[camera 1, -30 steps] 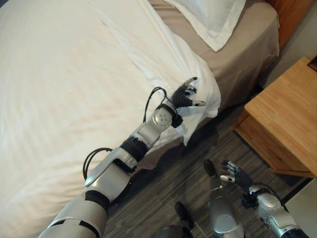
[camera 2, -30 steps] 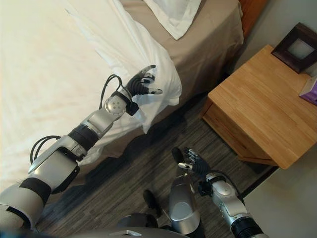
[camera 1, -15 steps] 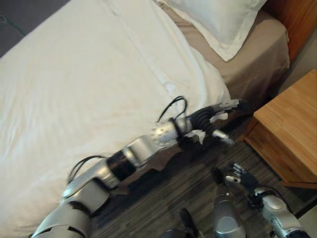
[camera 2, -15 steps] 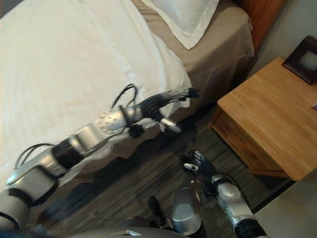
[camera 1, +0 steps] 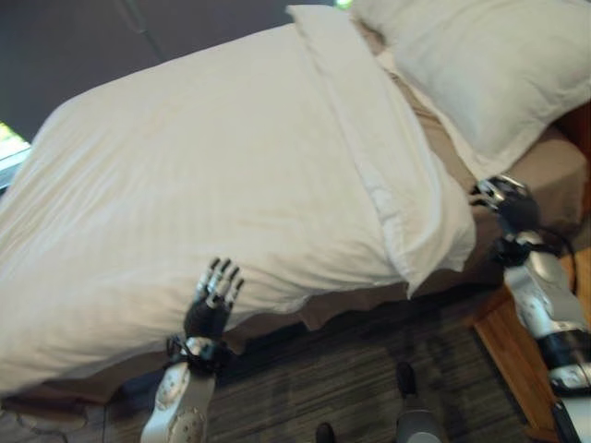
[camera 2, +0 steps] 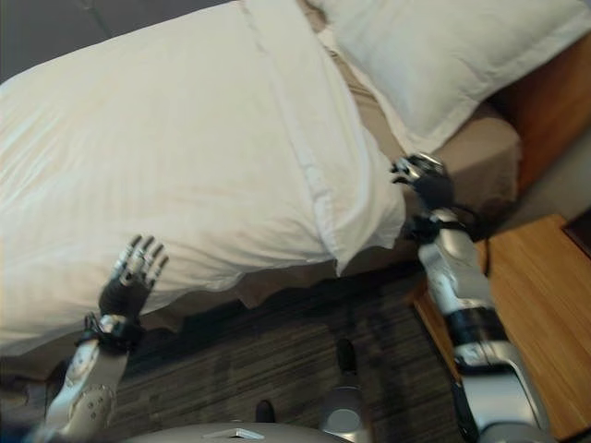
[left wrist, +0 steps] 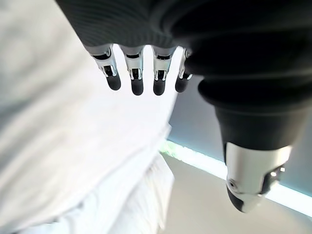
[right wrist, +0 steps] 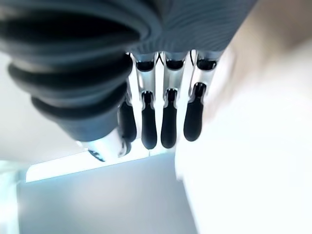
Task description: Making the bed.
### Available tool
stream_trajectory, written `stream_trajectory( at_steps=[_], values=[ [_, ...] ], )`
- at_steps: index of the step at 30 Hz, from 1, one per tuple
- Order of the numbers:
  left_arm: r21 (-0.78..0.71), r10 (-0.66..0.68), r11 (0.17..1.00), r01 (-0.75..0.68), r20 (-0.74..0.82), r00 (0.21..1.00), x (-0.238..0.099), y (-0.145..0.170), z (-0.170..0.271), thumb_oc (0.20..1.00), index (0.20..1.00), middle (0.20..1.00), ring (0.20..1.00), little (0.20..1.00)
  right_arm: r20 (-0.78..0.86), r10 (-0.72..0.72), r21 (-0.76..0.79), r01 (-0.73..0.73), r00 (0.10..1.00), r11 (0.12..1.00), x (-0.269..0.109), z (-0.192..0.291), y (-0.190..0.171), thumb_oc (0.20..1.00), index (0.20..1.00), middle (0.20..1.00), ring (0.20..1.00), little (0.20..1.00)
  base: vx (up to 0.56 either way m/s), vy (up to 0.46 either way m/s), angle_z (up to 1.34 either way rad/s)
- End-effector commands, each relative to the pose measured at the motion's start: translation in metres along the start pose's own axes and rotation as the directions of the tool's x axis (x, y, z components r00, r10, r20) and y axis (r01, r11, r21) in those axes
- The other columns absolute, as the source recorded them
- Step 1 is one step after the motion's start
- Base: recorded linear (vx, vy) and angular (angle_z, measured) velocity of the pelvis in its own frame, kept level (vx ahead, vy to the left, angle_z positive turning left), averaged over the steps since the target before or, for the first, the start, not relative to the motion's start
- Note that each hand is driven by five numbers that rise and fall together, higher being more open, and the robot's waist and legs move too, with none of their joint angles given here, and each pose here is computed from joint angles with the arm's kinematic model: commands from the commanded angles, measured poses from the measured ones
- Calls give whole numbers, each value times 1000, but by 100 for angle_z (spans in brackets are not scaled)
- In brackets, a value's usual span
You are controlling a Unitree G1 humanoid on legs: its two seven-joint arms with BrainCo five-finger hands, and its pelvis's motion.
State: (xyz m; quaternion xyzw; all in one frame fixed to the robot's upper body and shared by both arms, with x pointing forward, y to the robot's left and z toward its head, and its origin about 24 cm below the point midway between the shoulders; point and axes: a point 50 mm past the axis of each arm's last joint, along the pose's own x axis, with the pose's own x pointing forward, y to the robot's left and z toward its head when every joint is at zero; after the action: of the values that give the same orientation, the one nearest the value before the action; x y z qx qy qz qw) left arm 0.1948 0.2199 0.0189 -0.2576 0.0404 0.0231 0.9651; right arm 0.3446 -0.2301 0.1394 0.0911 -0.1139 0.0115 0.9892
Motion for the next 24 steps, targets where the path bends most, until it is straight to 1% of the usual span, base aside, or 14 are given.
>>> stream_trajectory(
  at_steps=[1, 4, 6, 7, 12, 13, 15, 16, 17, 18, 20, 22, 23, 24],
  values=[
    [72, -58, 996, 47, 165, 985, 22, -4, 42, 1000, 1000, 1000, 1000, 1000, 42, -15, 18, 14, 999, 1000, 33, 26, 2, 200, 200, 200, 200, 200, -66, -23, 23],
    [59, -79, 996, 70, 174, 982, 22, -7, 44, 1000, 1000, 1000, 1000, 1000, 33, -45, 2, 45, 998, 999, 55, 43, 3, 200, 200, 200, 200, 200, -52, -13, 20],
    [47, -99, 995, 93, 169, 980, 24, -12, 41, 1000, 1000, 1000, 1000, 1000, 11, -73, 29, 72, 997, 997, 67, 47, 4, 200, 200, 200, 200, 200, -60, -16, 12],
    [45, -123, 992, 117, 163, 979, 27, -17, 39, 1000, 1000, 1000, 1000, 1000, 13, -121, 57, 120, 993, 991, 77, 60, 0, 200, 200, 200, 200, 200, -73, -10, 2],
    [47, -155, 988, 149, 146, 977, 31, -24, 35, 1000, 1000, 1000, 1000, 1000, 20, -189, 49, 188, 982, 981, 84, 78, -12, 200, 200, 200, 200, 200, -42, -24, 9],
    [64, -187, 982, 180, 141, 972, 32, -30, 35, 1000, 1000, 1000, 1000, 1000, 10, -234, 54, 233, 972, 971, 82, 80, -23, 200, 200, 200, 200, 200, -40, -18, 8],
    [61, -208, 978, 201, 140, 968, 34, -35, 33, 1000, 1000, 1000, 1000, 1000, -6, -264, 73, 264, 964, 962, 80, 76, -30, 200, 200, 200, 200, 200, -28, -16, 4],
    [45, -232, 973, 228, 130, 964, 36, -43, 29, 1000, 1000, 1000, 1000, 1000, -65, -338, 147, 344, 939, 928, 70, 56, -46, 200, 200, 200, 200, 200, 0, 0, 0],
    [40, -243, 970, 240, 127, 962, 37, -47, 27, 1000, 1000, 1000, 1000, 1000, -96, -360, 174, 371, 928, 912, 64, 45, -53, 200, 200, 200, 200, 200, 0, -25, -5],
    [41, -244, 970, 240, 127, 962, 37, -47, 27, 1000, 1000, 1000, 1000, 1000, -96, -360, 174, 372, 928, 912, 63, 44, -53, 200, 200, 200, 200, 200, 25, -12, -9],
    [34, -287, 958, 285, 113, 951, 40, -60, 20, 1000, 1000, 1000, 1000, 1000, -280, -419, 221, 483, 864, 847, 29, -18, -73, 200, 200, 200, 200, 200, 32, -5, -11],
    [34, -288, 958, 286, 112, 951, 40, -60, 20, 1000, 1000, 1000, 1000, 1000, -281, -419, 221, 483, 863, 847, 28, -18, -73, 200, 200, 200, 200, 200, 30, -2, -9],
    [13, -285, 958, 285, 107, 953, 41, -61, 16, 1000, 1000, 1000, 1000, 1000, -450, -431, 222, 565, 782, 794, -16, -78, -80, 200, 200, 200, 200, 200, 70, -4, -16],
    [7, -284, 959, 285, 99, 954, 41, -61, 13, 1000, 1000, 1000, 1000, 1000, -558, -427, 173, 603, 712, 779, -51, -115, -81, 200, 200, 200, 200, 200, 94, -11, -13]
  ],
)
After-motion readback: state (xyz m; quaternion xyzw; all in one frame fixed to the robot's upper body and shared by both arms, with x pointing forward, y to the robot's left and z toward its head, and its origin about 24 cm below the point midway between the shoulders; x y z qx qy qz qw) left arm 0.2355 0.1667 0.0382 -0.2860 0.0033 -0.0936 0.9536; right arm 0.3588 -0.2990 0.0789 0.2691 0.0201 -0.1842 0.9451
